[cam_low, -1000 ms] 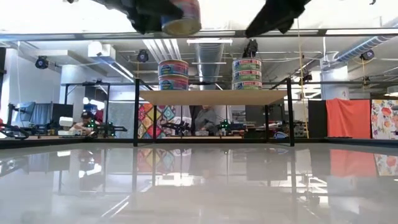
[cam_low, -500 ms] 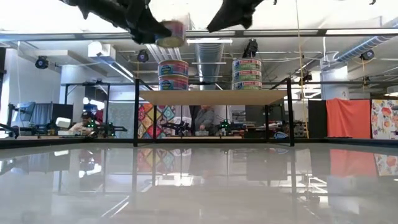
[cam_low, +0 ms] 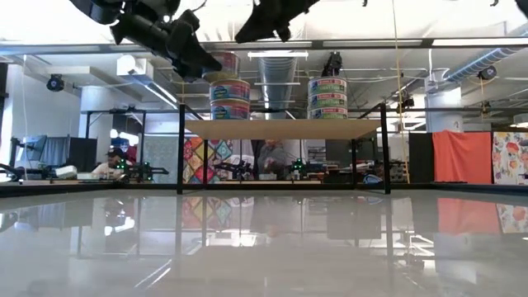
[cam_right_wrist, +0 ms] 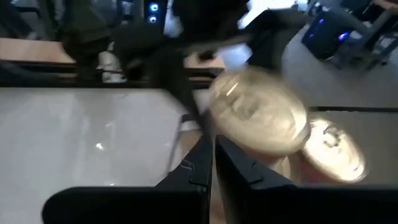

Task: Stack canned seafood by type on shelf
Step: Stack the blue-pink tuna can on top of the blue-pink tuna can

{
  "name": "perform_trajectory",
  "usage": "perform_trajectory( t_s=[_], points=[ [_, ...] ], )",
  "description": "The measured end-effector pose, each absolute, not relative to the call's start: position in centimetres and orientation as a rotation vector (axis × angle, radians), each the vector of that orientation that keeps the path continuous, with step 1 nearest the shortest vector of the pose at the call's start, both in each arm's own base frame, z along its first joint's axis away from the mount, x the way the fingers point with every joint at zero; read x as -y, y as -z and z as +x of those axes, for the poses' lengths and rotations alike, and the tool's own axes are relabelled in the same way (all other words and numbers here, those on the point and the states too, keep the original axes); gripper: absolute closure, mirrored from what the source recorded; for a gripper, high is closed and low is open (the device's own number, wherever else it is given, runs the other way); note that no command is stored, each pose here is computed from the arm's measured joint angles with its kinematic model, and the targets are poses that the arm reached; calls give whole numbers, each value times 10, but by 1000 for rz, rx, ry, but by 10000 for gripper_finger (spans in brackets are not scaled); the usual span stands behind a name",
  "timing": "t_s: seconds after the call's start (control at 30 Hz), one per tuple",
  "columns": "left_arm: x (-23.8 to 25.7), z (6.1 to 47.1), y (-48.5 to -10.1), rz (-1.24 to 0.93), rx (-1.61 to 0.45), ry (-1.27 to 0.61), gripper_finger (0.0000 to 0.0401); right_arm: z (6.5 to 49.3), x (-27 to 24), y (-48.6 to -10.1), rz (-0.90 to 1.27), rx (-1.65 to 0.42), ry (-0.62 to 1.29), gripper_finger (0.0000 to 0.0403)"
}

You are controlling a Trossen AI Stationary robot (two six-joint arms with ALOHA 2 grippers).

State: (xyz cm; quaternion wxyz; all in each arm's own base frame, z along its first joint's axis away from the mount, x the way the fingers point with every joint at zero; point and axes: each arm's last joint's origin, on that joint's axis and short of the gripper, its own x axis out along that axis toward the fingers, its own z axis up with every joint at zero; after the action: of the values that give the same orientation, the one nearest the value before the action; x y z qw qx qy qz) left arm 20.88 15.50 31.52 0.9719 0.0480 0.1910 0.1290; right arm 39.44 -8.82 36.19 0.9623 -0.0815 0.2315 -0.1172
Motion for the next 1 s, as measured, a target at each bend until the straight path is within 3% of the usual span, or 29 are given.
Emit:
perform_trajectory(
  t_s=[0.47,1.0],
  points=[
    [-174,232,-321,164,-451,-99,42,424,159,-369,-151,-405,250,390],
    [-193,233,-331,199,-492,-34,42,423,170,-361,-161,-431,239,390]
  ],
)
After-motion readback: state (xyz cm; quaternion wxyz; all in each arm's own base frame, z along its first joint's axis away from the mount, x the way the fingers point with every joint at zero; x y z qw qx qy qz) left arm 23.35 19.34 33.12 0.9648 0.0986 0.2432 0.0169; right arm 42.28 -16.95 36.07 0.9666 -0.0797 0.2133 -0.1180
